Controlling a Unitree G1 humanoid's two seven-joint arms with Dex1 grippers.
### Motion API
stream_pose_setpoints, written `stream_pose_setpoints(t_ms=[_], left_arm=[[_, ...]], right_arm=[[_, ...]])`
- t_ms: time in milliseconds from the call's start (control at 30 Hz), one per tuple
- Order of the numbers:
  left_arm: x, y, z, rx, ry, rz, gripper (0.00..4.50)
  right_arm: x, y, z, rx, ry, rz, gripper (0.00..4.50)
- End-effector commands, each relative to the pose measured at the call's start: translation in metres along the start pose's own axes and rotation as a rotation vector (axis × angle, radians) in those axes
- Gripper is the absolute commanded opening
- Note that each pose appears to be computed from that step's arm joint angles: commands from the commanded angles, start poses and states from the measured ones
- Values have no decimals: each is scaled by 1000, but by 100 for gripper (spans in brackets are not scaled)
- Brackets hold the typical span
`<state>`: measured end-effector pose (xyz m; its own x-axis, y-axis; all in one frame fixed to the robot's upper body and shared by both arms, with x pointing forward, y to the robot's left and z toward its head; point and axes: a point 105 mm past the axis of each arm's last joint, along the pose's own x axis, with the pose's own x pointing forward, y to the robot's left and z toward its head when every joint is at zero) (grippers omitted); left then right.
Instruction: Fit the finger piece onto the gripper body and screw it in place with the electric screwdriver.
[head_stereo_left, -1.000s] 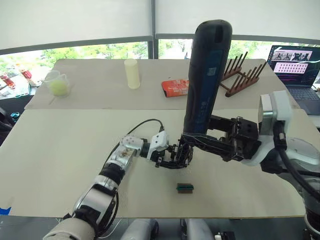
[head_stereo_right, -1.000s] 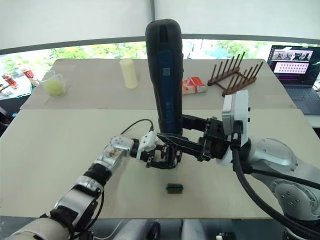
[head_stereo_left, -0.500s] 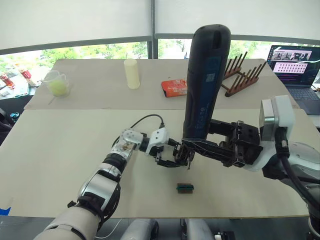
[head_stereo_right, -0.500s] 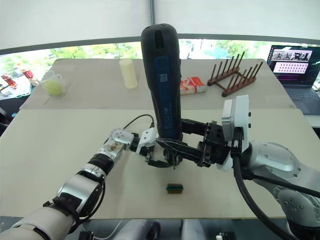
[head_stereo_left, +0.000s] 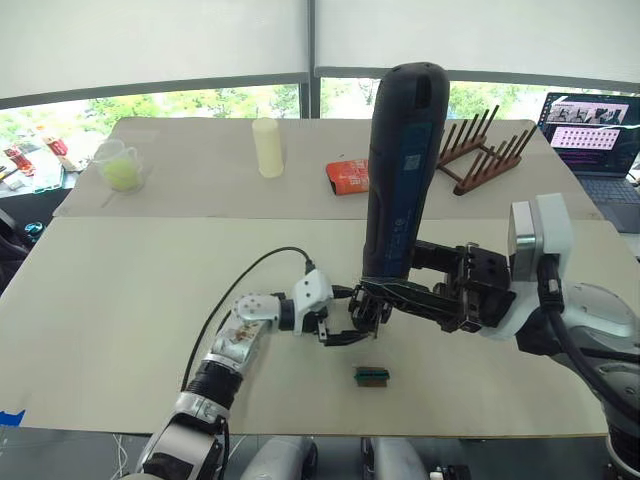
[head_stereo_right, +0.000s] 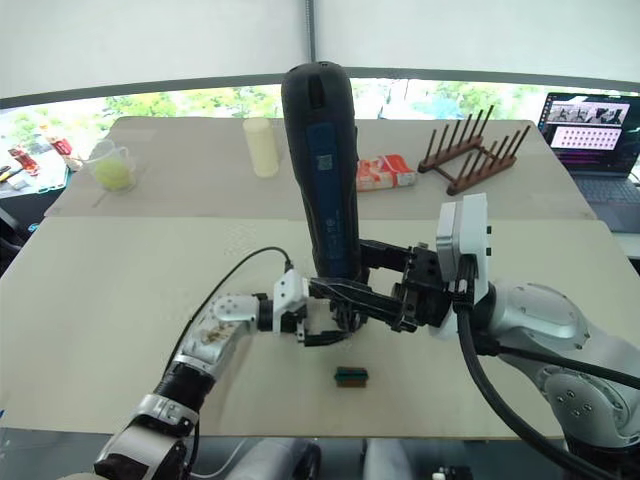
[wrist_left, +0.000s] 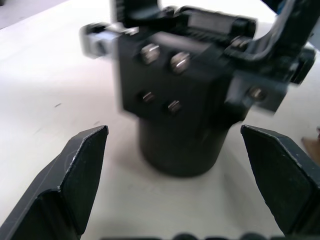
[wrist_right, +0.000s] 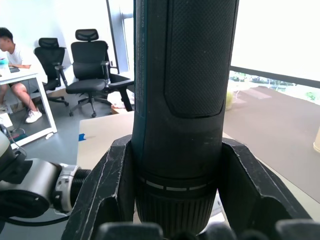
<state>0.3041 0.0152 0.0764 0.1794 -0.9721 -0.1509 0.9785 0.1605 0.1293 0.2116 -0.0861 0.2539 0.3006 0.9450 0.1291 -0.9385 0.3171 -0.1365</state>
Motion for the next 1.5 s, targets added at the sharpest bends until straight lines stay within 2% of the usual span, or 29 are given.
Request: stream_pose_setpoints(t_ms=[33,133,233,333,667,1500], left_arm=[[6,-4,9,28,-13,9,450],[6,-5,7,19,-5,8,450],[6,-4,5,14,-3,11,366],[6,-2,5,13,-3,10,231],[9,-1,5,13,-9,-4,229],[8,-3,6,38,-18,-2,229]], right_arm=[[4,4,15,-68,-54,24,192],[6,3,15,-71,-55,28,192],[9,0,17,-90,-59,21,192],[15,-5,22,-109,-73,20,192],[31,-19,18,-165,-56,11,192],[30,-10,9,-138,-13,59,192]])
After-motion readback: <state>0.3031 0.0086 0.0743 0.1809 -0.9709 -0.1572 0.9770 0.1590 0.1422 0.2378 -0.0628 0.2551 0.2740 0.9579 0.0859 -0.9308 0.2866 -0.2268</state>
